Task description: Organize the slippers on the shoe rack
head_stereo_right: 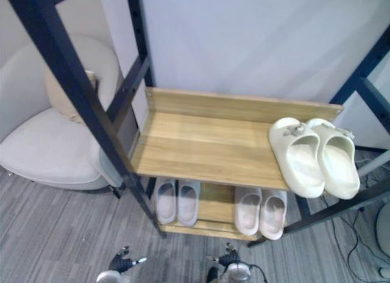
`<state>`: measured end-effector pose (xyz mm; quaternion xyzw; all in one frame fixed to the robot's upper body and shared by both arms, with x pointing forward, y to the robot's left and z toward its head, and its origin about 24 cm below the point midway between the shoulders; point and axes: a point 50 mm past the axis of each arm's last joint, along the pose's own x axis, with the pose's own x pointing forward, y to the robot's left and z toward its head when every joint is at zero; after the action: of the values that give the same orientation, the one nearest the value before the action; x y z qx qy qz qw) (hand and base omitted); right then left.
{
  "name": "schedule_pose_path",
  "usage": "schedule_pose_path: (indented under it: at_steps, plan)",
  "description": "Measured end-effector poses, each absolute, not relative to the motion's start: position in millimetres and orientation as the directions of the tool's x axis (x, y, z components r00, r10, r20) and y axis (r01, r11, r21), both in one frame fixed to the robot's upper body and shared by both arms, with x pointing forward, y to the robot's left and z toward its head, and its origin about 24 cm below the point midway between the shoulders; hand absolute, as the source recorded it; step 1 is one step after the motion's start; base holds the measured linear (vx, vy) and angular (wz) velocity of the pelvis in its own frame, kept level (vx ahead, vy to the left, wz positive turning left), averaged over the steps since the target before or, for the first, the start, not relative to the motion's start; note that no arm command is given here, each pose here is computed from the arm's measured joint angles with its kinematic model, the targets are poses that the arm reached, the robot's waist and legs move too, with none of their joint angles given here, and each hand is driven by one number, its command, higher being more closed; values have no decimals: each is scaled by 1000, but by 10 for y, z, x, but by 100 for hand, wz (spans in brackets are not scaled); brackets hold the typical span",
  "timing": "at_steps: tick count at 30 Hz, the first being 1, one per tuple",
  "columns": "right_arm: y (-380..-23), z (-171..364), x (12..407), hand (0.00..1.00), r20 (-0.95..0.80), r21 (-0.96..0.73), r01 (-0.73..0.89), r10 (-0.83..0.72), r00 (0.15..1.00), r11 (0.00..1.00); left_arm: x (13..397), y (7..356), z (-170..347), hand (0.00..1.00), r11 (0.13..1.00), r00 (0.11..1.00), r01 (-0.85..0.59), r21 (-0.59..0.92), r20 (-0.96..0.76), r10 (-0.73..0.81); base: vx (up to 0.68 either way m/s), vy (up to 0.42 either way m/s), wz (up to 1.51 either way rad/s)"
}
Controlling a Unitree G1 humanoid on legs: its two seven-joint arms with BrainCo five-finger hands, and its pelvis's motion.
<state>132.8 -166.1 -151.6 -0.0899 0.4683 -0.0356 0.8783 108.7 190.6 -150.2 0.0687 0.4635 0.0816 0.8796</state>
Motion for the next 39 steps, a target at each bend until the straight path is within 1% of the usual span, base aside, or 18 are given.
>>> schedule_pose_path:
  at_steps: [5, 13, 17, 21, 23, 26, 28, 30, 31, 33, 36, 39]
  plan:
    - [-1589, -1523, 1291, 0, -818, -188, -55, -125, 561, 981, 1126, 1963, -1483, 0, 973, 564, -92, 210, -795, 225, -20, 7, 85]
    - [-1509, -1505, 1319, 0, -809, -184, -104, -90, 580, 977, 1207, 1932, -1468, 0, 969, 571, -125, 211, -783, 244, -40, -184, 36]
    - [-1539, -1446, 1432, 0, -779, -203, -101, -99, 619, 974, 1387, 1668, -1445, 0, 979, 598, -144, 143, -776, 201, -125, -201, 57]
    - [-1612, -1434, 1448, 0, -770, -232, -75, -136, 623, 970, 1424, 1427, -1436, 0, 986, 609, -147, 73, -779, 149, -152, -87, 53]
    - [-1608, -1432, 1448, 0, -770, -229, -71, -136, 624, 971, 1427, 1449, -1433, 0, 984, 609, -162, 75, -777, 159, -123, -18, 52]
    - [-1696, -1426, 1456, 0, -769, -241, -69, -148, 622, 968, 1397, 1454, -1445, 0, 983, 601, -166, 75, -783, 161, -97, 73, 68]
    - [-1795, -1418, 1466, 0, -768, -238, -24, -173, 616, 971, 1365, 1469, -1456, 0, 983, 595, -162, 81, -787, 163, -62, 194, 105]
    - [-1773, -1431, 1449, 0, -776, -207, 22, -178, 606, 978, 1372, 1533, -1454, 0, 986, 601, -124, 115, -782, 166, 0, 190, 71]
    - [-1697, -1431, 1462, 0, -775, -186, 25, -162, 611, 982, 1341, 1631, -1465, 0, 983, 593, -114, 143, -784, 182, 21, 174, 26]
    - [-1673, -1440, 1440, 0, -779, -175, 13, -147, 610, 984, 1300, 1676, -1481, 0, 982, 582, -104, 156, -792, 188, 26, 140, 10]
    - [-1688, -1450, 1408, 0, -784, -178, 8, -147, 603, 984, 1288, 1673, -1489, 0, 984, 581, -79, 160, -795, 176, 8, 139, 24]
    - [-1706, -1433, 1449, 0, -775, -182, 7, -147, 614, 983, 1273, 1665, -1499, 0, 985, 577, -54, 166, -799, 167, 72, 58, 64]
